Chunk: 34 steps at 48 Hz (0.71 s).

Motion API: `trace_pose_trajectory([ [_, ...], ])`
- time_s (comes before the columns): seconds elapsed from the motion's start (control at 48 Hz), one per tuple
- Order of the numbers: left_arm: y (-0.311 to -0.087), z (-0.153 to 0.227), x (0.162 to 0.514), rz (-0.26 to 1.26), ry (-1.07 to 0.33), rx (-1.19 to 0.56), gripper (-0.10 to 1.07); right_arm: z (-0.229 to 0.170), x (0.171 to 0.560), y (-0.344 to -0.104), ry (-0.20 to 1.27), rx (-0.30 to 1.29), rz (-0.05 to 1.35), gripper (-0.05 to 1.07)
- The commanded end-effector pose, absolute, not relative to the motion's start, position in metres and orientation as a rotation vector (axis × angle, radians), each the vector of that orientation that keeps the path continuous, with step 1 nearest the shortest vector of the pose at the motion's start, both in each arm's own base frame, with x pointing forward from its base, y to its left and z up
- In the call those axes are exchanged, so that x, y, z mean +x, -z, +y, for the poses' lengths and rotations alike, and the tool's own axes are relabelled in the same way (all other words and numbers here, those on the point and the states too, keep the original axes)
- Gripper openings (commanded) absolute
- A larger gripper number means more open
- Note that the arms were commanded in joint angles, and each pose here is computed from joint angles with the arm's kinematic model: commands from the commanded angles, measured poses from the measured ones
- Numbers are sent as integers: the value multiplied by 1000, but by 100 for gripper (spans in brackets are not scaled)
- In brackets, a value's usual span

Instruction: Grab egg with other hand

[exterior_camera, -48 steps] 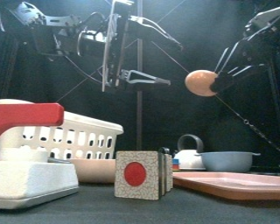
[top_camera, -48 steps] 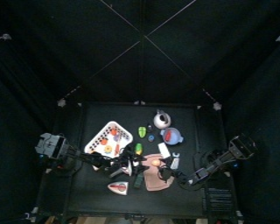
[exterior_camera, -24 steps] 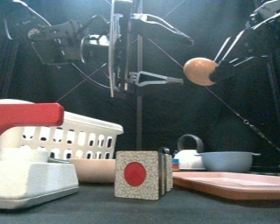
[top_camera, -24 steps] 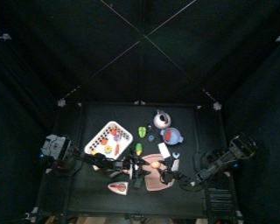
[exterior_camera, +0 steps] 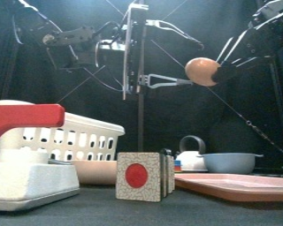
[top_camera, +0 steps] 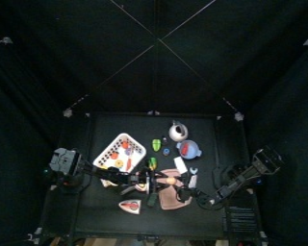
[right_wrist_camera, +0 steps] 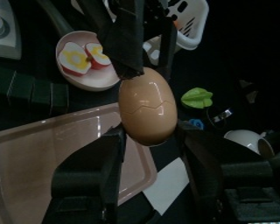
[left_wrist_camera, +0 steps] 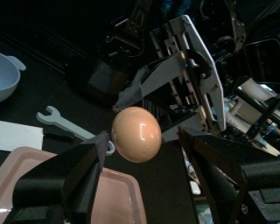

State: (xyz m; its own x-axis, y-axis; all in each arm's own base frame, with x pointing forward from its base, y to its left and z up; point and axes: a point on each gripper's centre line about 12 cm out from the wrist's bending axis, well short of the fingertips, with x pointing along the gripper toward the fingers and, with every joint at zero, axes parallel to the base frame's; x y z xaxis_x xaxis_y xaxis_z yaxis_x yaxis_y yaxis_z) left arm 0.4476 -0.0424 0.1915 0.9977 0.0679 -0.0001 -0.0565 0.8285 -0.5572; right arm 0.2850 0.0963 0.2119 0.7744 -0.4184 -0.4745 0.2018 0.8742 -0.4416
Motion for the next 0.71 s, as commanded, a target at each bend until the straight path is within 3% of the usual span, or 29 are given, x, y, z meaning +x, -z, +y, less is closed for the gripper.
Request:
trace_pose_trajectory([
  [0.0,-206,-42,454,-63,-53,-593,97,96,285,-222,344,-361,569,68],
  [0.5,-201,-43,462,-59,-56,-600,95,96,284,-220,344,-360,575,68],
  [0.688,-201,-43,463,-61,-55,-598,84,96,284,-220,345,-361,576,68],
])
